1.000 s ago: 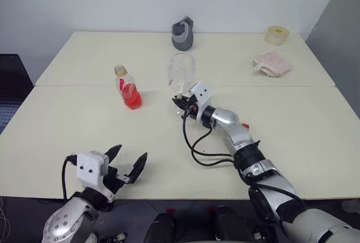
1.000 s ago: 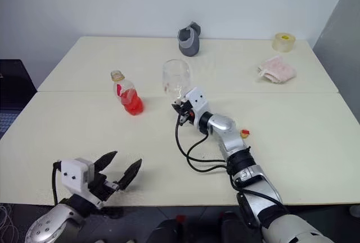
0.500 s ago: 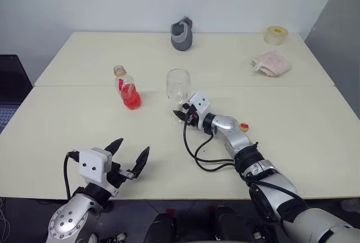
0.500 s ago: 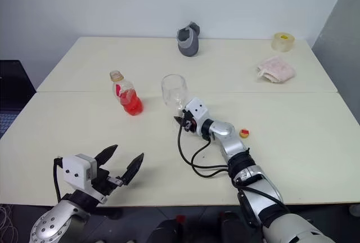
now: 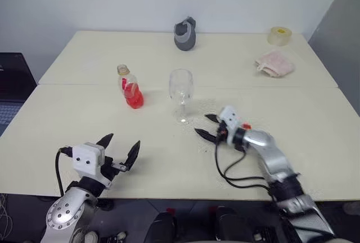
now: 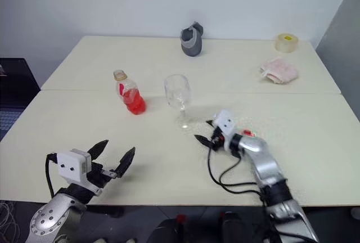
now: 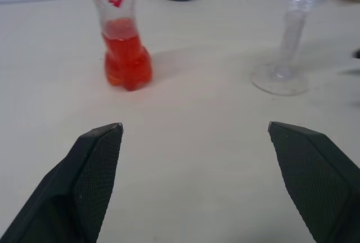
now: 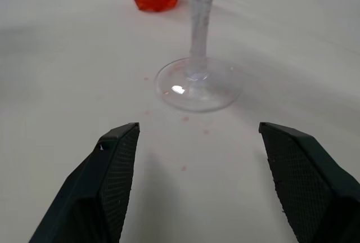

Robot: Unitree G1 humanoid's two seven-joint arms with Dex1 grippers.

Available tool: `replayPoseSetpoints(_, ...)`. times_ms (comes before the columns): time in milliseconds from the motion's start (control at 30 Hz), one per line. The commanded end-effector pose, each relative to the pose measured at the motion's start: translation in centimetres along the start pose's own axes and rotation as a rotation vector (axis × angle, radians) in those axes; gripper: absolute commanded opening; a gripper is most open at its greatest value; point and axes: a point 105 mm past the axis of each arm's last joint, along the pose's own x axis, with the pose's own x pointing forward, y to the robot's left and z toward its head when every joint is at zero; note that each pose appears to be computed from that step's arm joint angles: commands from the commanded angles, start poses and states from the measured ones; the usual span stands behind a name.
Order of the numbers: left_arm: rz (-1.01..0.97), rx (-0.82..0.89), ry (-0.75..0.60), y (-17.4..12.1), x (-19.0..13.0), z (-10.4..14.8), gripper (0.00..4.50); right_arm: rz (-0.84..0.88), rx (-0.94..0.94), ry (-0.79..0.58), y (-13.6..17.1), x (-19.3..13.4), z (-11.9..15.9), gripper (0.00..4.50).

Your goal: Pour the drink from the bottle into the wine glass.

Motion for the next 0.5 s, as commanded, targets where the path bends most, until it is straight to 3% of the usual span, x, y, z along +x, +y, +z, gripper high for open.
replayPoseSetpoints(33,0.071,0.058,-0.056,1.9,0.8,1.1,4.5,0.062,-0.027,-0.121,1.8,-2.1,5.0,3.62)
replayPoseSetpoints(300,0.096,0.128,-0.099,4.9,5.3,2.2,4.5,0.169,-0.001,-0.225,5.0,-4.0,9.6,3.62)
replayPoseSetpoints(500,0.027,0.117,-0.114,4.4,8.2,2.9,4.5,0.149,0.005,-0.235,5.1,-4.0,10.3,3.62)
